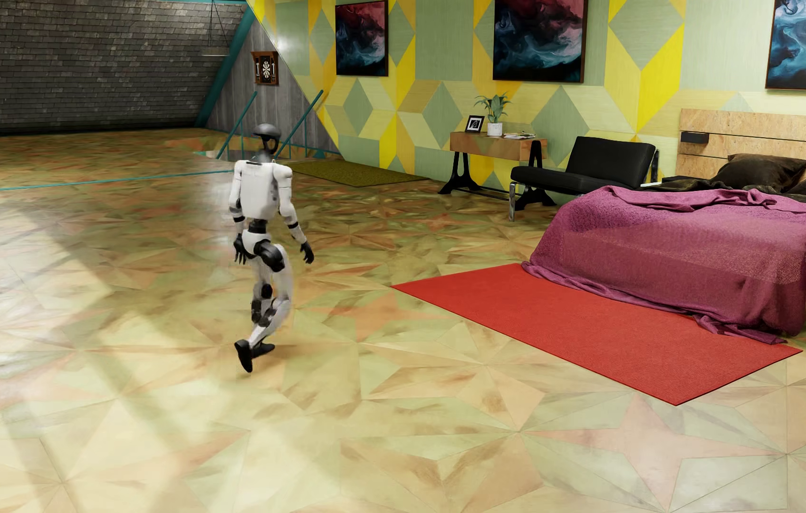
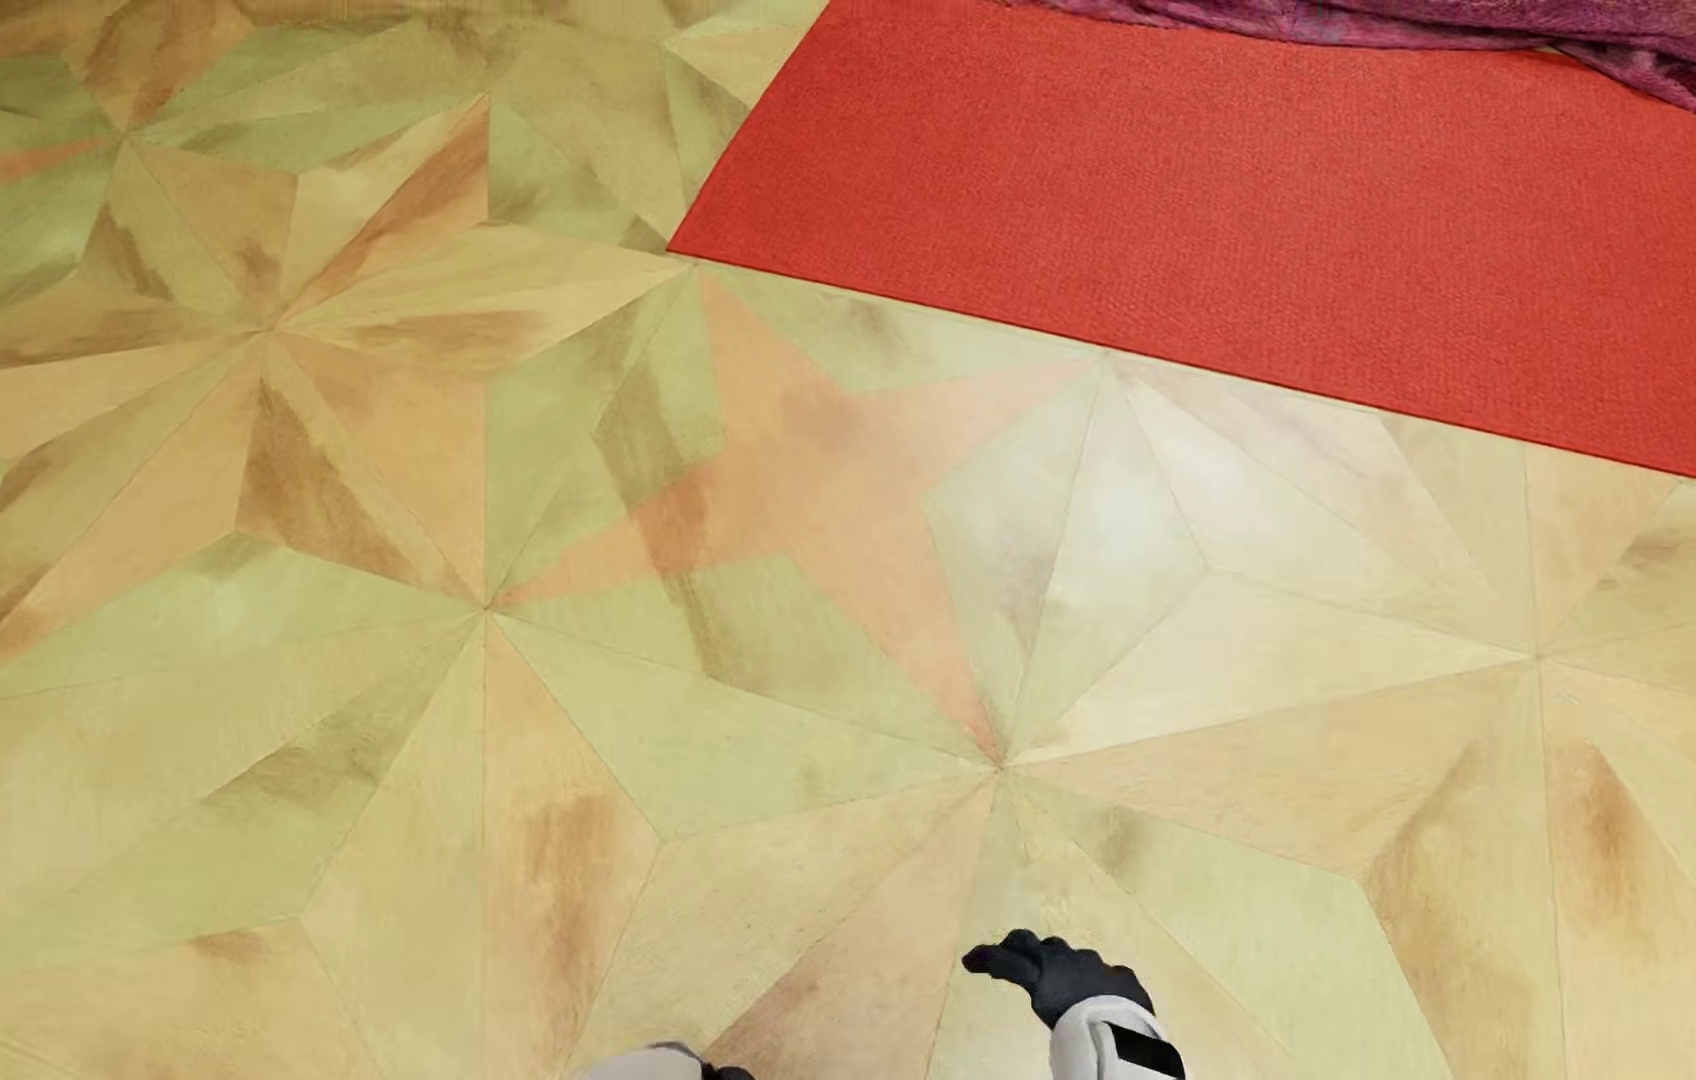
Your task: Walk to the armchair
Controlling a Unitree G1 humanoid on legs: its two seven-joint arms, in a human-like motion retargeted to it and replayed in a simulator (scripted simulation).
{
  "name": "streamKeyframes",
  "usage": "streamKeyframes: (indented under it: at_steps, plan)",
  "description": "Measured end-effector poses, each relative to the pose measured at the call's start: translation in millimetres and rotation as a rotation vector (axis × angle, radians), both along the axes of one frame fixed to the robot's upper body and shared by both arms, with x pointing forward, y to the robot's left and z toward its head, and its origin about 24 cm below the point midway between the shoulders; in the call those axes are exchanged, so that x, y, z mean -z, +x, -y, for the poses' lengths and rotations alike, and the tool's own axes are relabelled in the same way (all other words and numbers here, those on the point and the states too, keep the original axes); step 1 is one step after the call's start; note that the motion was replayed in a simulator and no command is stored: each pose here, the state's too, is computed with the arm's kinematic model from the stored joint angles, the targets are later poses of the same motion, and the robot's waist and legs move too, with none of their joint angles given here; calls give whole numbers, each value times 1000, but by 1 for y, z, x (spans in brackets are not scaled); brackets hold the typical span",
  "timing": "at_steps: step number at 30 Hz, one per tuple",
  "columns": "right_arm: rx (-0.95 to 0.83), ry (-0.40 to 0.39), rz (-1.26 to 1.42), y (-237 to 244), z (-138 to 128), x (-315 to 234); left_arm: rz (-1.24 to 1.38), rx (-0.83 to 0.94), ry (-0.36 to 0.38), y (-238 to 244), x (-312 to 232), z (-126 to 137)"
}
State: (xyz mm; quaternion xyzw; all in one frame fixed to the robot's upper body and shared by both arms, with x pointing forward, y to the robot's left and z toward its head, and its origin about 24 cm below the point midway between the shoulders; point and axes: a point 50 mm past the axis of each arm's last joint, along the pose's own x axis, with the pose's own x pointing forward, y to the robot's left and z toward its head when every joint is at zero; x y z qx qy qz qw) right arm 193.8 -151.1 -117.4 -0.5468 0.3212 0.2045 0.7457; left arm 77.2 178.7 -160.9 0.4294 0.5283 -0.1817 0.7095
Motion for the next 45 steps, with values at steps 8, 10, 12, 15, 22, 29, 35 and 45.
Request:
streamKeyframes:
  at_steps: [8, 10, 12, 15, 22, 29, 35, 45]
  plan:
    - [299, -151, -589, -198, 77, 48, 1022, 194, -73, 202, -148, 18]
    - [325, -190, -707, -221, 75, 50, 1047, 97, -49, 196, -148, 6]
    - [250, -107, -781, -202, 59, 56, 904, 47, -12, 169, -120, -7]
    - [126, -8, -351, -88, 28, 42, 459, 221, 58, 112, -59, -13]
    - [-196, 355, 665, 99, -68, -122, -297, 385, -96, -41, 2, -9]
    - [98, 159, 200, 20, -8, -26, -230, 179, -25, -21, 6, -4]
    - [-33, -142, -689, -162, 51, 53, 645, 132, -52, 148, -85, -5]
    - [120, 122, -231, -72, 7, 36, 180, 252, 121, 71, -34, -27]
